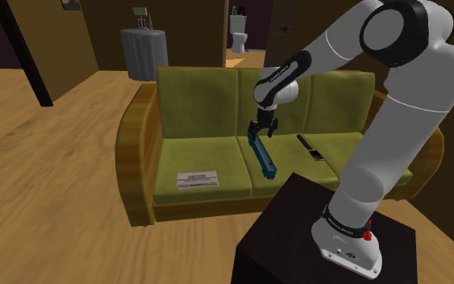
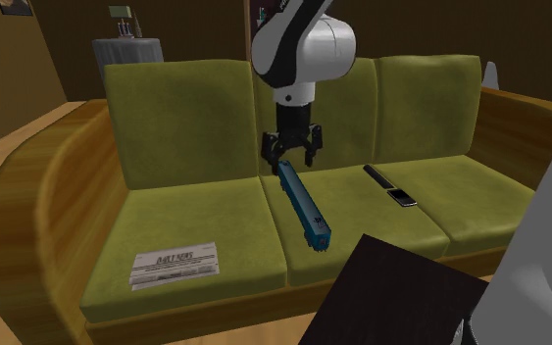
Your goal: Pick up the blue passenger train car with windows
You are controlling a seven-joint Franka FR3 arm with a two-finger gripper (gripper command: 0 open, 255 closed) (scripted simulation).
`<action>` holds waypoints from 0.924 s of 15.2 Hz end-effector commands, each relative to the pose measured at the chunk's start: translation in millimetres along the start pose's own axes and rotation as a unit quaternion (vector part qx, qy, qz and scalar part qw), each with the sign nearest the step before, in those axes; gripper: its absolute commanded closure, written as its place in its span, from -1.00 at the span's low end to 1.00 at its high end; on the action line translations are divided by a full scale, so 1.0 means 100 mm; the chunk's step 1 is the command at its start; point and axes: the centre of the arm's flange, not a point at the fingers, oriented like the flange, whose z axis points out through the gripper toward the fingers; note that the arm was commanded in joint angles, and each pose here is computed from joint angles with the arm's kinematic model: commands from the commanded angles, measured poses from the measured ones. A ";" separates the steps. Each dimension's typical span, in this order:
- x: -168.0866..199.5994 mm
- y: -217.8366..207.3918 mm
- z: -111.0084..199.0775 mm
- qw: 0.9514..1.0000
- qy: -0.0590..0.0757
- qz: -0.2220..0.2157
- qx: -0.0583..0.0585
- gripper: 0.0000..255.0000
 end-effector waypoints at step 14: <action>1.12 0.98 1.25 0.996 0.021 0.092 0.001 -1.00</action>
